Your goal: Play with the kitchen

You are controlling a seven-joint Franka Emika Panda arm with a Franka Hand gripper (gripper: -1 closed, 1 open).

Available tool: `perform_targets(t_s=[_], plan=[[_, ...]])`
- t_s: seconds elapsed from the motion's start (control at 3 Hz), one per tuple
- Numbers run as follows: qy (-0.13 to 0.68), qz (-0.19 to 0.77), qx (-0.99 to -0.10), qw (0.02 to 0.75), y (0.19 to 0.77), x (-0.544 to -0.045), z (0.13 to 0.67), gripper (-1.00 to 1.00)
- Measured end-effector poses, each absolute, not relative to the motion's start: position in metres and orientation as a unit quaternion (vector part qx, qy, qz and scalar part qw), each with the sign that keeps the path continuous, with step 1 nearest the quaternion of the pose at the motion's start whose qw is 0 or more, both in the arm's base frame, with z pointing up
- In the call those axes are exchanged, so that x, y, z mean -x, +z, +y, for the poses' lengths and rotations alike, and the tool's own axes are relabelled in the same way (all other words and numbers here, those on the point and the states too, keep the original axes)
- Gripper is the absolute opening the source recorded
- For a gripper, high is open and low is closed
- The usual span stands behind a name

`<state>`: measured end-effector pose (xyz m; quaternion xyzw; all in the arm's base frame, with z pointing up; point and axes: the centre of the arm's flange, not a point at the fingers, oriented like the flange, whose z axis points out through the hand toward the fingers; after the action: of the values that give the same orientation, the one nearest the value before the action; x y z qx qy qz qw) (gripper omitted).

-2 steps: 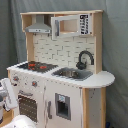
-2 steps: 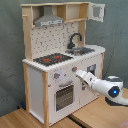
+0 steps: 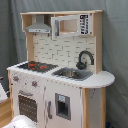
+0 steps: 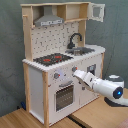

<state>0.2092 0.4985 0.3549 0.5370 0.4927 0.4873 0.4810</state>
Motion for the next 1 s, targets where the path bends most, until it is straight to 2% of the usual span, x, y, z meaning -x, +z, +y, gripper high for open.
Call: perform_targets(t_s=[1.0], plan=[[0.534,0.476,-0.536,0.448,0.358,-0.285,0.527,1.00]])
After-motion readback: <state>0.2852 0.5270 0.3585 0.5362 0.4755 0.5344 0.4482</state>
